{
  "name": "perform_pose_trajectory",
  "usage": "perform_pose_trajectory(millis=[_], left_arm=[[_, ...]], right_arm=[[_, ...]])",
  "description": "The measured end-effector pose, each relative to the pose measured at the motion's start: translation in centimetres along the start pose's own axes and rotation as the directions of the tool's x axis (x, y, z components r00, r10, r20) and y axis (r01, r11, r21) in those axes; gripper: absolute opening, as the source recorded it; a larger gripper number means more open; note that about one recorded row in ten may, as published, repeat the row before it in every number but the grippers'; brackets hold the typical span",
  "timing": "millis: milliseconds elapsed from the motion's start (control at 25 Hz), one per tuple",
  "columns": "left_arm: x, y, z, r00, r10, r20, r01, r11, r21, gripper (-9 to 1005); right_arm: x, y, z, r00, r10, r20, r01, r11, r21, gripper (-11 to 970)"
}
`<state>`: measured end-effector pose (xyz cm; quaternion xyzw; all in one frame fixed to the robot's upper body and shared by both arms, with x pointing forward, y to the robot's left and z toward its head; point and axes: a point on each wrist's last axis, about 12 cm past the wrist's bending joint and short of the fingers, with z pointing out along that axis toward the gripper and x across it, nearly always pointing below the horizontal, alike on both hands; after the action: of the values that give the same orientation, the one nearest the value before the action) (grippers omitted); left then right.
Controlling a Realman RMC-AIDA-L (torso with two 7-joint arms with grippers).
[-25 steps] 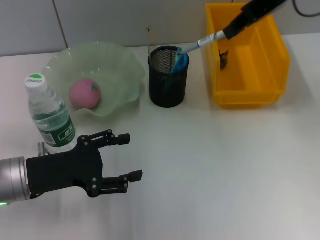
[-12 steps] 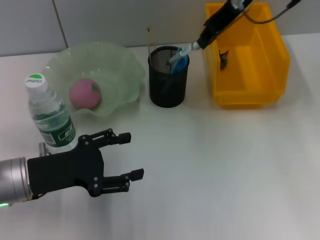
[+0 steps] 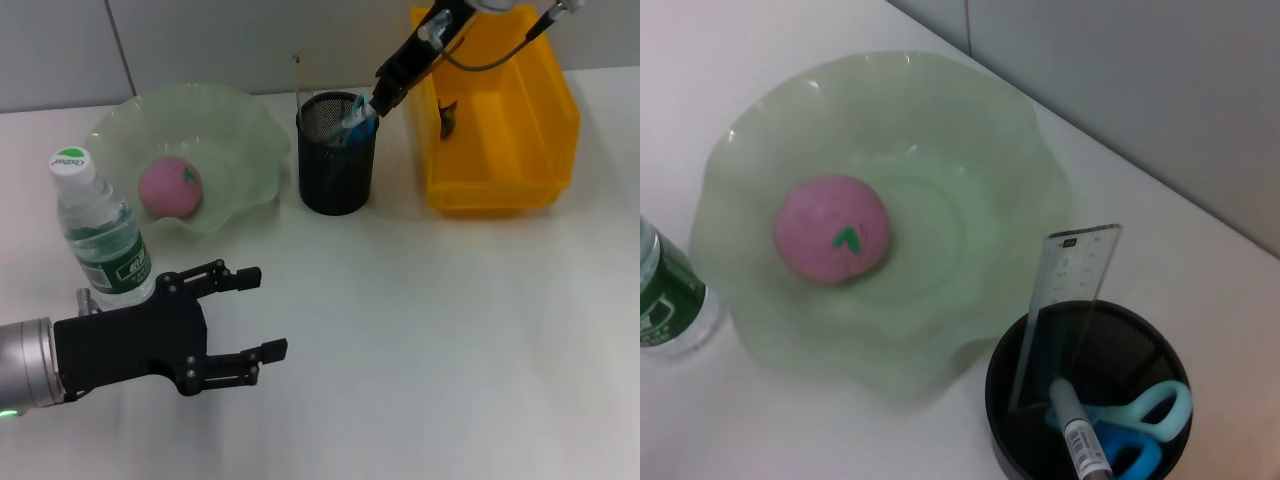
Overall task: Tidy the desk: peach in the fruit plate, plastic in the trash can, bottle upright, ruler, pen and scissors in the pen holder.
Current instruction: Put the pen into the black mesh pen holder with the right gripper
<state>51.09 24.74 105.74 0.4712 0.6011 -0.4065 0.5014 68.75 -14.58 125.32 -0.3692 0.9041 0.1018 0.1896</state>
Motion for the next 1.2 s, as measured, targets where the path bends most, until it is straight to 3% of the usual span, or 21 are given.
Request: perform_pose_trajectory(millis=[800, 920, 1200], left_arm=[[0.2, -0.3, -0.2, 1.000, -0.006, 0.001, 0.006, 1.000, 0.003, 828], [0.3, -0.3, -0.3, 1.000, -0.009, 0.001, 0.009, 1.000, 0.000, 828], [0.3, -0.4, -0.4, 1.000, -0.012, 0.001, 0.012, 1.000, -0.002, 828]], right_arm=[[-0.3, 0.7, 1.3, 0.999, 0.004, 0.032, -0.005, 1.000, 0.009, 179], [-0.3, 0.8, 1.3, 0.999, 0.002, 0.035, -0.002, 1.000, 0.011, 391], [0.4, 1.0, 1.1, 0.994, 0.004, 0.107, -0.007, 1.000, 0.028, 640]])
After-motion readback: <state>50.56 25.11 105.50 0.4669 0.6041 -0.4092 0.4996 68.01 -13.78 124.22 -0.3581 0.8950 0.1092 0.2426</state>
